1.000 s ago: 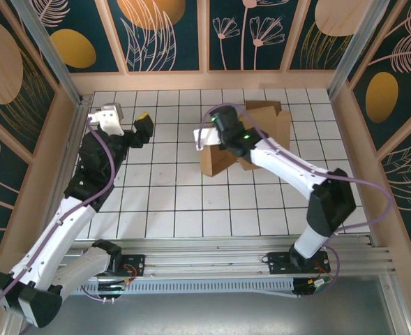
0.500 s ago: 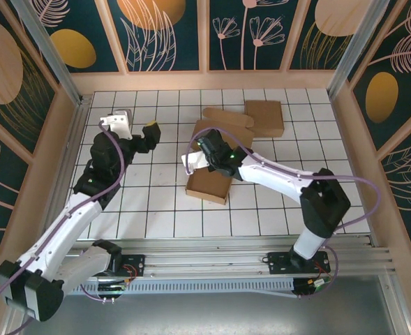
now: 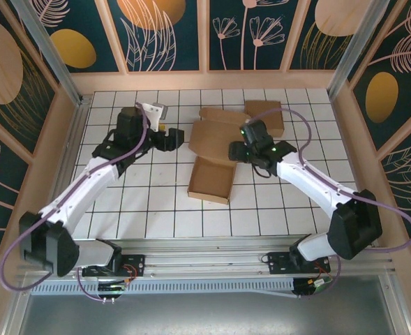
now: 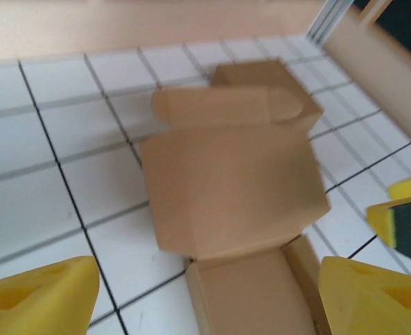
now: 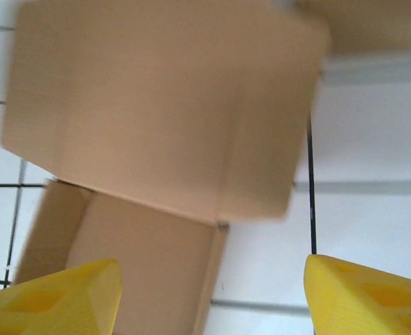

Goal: Fold the paper box

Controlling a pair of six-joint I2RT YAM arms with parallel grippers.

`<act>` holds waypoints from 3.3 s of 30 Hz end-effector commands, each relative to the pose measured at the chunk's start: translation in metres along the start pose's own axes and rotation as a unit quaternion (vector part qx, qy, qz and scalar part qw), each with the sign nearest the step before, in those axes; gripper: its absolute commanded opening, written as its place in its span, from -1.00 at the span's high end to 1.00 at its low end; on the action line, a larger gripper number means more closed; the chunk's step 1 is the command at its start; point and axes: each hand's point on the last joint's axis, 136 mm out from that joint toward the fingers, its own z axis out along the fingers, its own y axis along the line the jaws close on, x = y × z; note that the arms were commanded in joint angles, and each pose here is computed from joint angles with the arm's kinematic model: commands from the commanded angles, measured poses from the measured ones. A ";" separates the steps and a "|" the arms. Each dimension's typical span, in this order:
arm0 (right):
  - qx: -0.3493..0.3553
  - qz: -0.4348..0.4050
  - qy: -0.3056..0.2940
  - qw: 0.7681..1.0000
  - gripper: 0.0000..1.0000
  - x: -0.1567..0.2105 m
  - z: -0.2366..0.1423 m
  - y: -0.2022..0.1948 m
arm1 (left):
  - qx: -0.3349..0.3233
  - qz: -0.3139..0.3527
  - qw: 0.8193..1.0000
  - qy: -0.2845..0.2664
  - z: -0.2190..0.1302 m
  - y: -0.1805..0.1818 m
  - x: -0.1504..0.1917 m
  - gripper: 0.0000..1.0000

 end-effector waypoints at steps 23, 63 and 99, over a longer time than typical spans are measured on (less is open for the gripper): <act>-0.067 -0.049 -0.018 0.996 0.54 -0.007 0.130 0.036 | -0.043 -0.115 0.983 0.136 0.117 0.107 0.021 -0.62; -0.342 -0.104 0.066 0.931 0.49 -0.138 0.152 0.048 | 0.033 -0.248 0.957 0.144 0.135 0.106 0.052 0.66; -0.062 -0.279 -0.299 0.910 -0.38 -0.108 0.001 0.098 | 0.090 0.167 0.951 -0.244 0.072 0.024 -0.033 1.00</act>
